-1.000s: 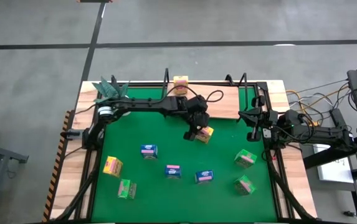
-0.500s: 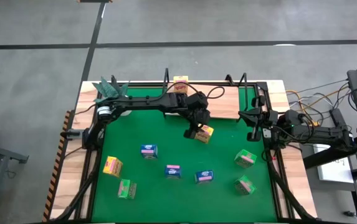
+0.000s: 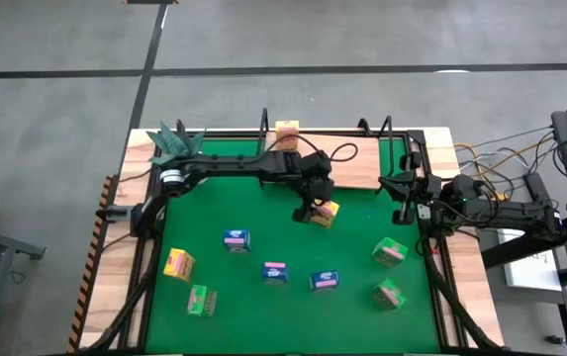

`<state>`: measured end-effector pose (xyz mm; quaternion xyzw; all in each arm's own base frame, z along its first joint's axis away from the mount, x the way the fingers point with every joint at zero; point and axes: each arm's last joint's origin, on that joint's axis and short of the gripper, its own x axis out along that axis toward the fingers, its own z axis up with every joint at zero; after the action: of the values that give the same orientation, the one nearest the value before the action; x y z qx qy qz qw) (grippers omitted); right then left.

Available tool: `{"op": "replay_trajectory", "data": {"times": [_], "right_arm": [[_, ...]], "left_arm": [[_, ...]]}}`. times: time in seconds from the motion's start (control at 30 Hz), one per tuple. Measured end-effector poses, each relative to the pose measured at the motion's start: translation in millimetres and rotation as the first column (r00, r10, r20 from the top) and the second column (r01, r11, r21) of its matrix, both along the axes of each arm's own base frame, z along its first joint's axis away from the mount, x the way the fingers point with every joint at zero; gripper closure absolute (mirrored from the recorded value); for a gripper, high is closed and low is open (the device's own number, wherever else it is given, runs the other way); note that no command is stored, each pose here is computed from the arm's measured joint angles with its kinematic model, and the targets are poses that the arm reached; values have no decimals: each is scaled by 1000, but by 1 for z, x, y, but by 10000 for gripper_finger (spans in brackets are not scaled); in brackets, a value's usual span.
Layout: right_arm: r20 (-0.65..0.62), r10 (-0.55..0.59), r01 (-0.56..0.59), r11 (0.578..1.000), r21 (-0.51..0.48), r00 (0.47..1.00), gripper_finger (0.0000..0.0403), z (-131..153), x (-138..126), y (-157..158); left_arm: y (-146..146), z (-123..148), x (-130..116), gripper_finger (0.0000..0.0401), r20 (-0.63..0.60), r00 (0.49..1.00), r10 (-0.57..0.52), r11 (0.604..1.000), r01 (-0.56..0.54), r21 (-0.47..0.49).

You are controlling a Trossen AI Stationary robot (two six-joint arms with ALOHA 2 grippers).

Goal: Stack cereal on shelf
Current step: Put the top yellow cereal box on the shelf

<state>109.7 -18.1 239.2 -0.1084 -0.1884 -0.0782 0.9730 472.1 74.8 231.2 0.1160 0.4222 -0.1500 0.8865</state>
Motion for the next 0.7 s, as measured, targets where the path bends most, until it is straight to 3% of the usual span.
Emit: {"op": "replay_trajectory", "data": {"times": [0.17,0.7], "right_arm": [[0,0,0,1000,0,1000,394,0,0,0],[0,0,0,1000,0,1000,394,0,0,0]], "left_arm": [[0,-3,1,134,-6,1000,-2,1000,2,0],[-1,-5,0,244,-22,1000,-2,1000,2,-3]]}}
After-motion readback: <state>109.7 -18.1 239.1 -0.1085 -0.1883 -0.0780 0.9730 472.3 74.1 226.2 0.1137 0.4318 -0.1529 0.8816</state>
